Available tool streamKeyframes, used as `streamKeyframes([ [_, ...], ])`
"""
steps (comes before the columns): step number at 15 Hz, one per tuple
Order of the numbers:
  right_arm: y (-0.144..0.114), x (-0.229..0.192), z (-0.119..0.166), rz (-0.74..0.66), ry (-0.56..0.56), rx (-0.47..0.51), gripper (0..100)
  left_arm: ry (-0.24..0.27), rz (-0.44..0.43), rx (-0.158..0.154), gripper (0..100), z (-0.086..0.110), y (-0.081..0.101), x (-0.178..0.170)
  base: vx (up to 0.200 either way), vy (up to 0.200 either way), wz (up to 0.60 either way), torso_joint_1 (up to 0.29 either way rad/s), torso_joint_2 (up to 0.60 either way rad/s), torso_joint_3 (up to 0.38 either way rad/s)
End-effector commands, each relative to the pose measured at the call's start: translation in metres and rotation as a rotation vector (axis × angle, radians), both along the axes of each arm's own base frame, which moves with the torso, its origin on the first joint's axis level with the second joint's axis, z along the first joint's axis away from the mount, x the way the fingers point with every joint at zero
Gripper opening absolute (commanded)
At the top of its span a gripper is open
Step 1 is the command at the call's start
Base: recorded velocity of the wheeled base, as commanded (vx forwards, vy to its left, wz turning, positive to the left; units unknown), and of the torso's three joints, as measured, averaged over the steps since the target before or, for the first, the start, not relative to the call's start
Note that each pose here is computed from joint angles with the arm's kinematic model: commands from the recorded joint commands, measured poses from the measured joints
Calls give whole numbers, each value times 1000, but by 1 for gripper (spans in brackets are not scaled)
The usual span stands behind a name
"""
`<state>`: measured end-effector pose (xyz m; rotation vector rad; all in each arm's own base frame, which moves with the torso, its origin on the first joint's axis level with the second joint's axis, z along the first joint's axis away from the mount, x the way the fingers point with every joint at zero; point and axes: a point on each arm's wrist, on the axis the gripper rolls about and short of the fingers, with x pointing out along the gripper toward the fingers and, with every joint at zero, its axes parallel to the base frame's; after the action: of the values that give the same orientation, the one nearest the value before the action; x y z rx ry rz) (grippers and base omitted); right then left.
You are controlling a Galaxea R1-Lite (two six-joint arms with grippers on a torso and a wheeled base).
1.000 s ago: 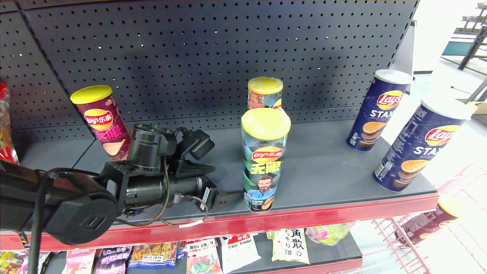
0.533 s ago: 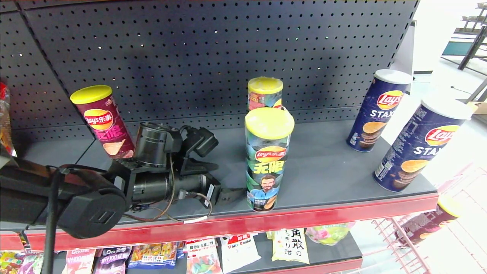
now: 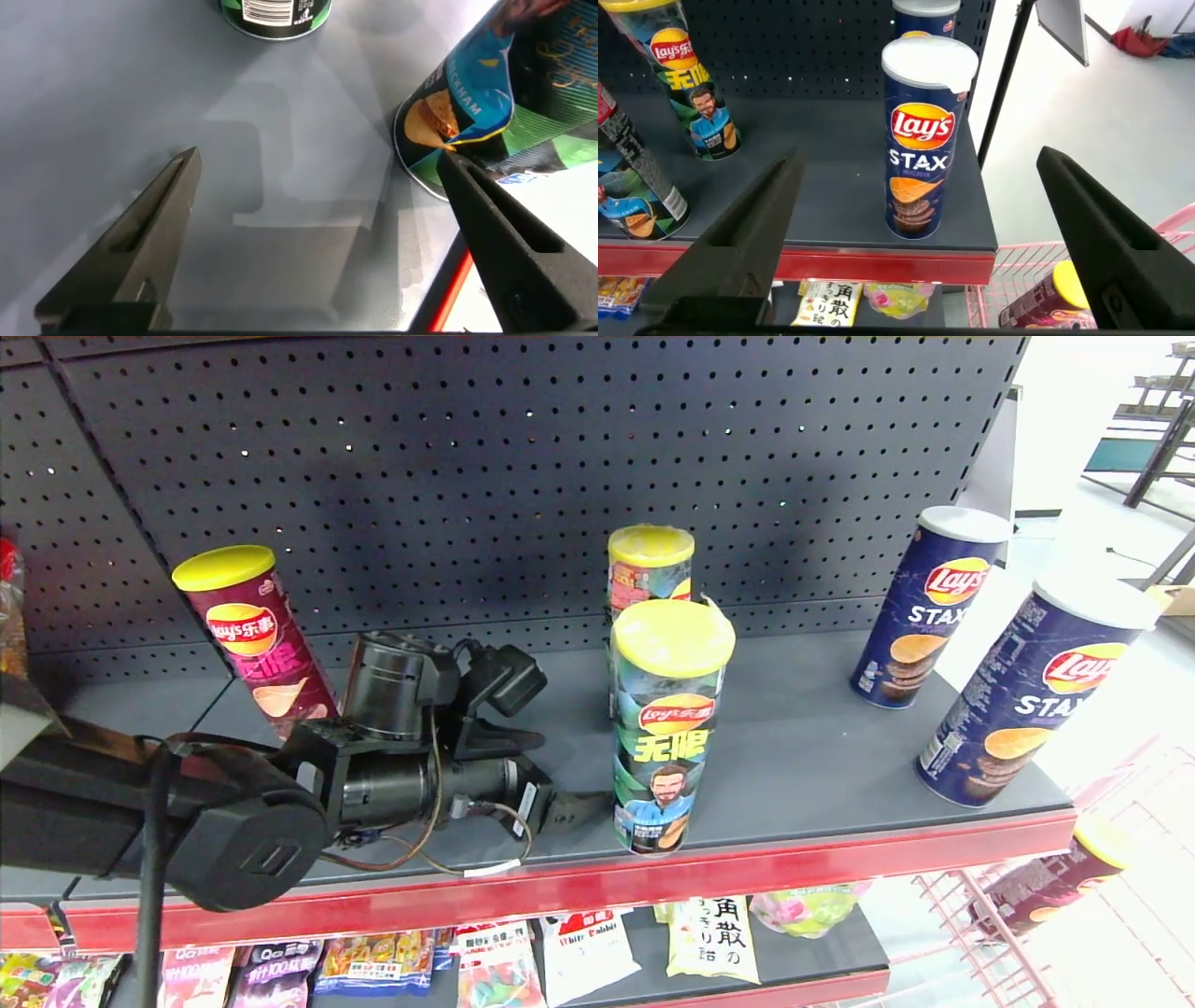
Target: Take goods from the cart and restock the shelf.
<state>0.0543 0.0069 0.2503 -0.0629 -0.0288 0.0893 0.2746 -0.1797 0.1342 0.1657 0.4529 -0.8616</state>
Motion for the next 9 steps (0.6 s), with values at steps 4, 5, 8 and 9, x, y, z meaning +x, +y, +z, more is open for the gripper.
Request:
streamKeyframes([
  [4,0,1,0,2,4,-1,100,-8,32,1,100,3,9,0,0,0,0,0,0,0],
  [5,0,-1,-12,3,36,-7,100,-73,111,-25,100,27,36,-6,0,0,0,0,0,0],
  [8,-4,-23,-33,4,76,-26,100,-183,251,-46,100,62,101,-71,0,0,0,0,0,0],
  [9,-5,-33,-39,4,111,-44,100,-182,313,-37,100,62,125,-108,0,0,0,0,0,0],
])
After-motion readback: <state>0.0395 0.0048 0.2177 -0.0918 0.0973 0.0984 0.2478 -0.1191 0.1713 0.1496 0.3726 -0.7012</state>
